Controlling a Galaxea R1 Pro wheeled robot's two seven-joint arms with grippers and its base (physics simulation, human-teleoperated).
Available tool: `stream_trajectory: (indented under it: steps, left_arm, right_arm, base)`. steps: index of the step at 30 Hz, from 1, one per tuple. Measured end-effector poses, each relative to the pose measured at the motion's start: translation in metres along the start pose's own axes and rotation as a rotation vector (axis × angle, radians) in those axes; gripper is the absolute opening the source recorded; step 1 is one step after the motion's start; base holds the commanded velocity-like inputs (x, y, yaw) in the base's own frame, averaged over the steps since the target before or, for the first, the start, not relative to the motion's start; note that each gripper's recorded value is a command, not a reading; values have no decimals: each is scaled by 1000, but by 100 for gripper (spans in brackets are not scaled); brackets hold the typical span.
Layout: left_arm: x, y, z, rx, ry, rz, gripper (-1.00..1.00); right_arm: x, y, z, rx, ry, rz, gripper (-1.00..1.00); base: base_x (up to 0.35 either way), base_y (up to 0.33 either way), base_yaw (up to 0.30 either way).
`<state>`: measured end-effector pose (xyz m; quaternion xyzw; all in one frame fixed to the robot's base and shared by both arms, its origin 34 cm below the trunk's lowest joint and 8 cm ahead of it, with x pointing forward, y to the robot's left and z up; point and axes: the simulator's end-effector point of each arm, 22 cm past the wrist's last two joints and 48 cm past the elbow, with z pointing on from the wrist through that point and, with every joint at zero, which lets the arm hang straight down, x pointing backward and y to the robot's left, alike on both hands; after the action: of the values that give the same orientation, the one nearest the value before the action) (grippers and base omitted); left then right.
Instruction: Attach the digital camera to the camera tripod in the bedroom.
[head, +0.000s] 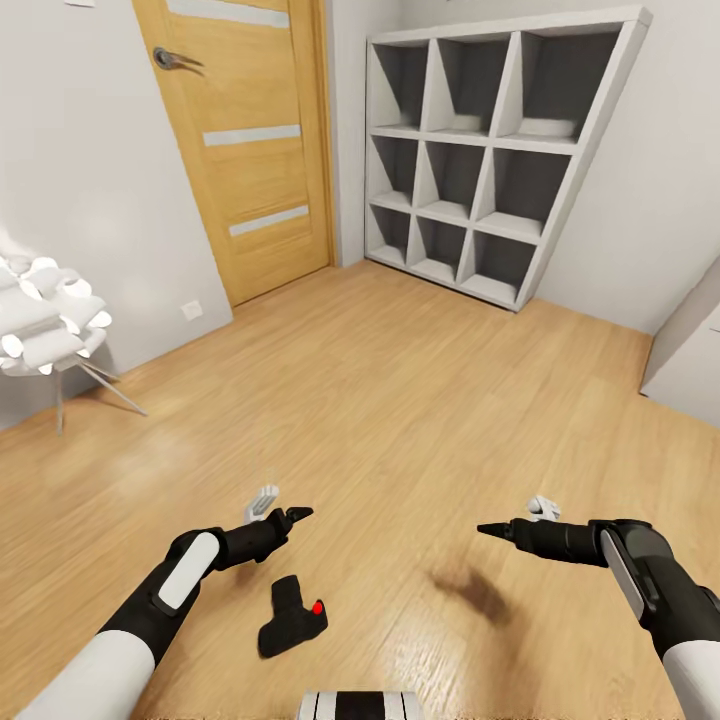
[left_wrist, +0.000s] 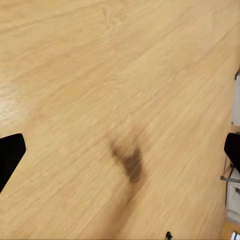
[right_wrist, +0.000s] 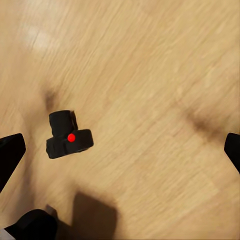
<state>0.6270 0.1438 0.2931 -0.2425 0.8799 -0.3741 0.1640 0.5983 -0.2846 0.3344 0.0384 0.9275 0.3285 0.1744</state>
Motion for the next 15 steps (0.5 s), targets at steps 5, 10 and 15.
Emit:
stream_trajectory:
  steps: [5,10,15]
  left_arm:
    - [5,23,4,-67,18,24,100]
    - [-32,91,-27,-290,-5,212,100]
    - [-46,153,-56,-443,14,279,100]
  right_arm:
    - [7,-7,7,4,16,12,100]
    - [13,-14,14,9,29,20,100]
    - [20,-20,21,13,44,30,100]
  base:
    - [0,0,0]
    - [0,0,0]
    - [0,0,0]
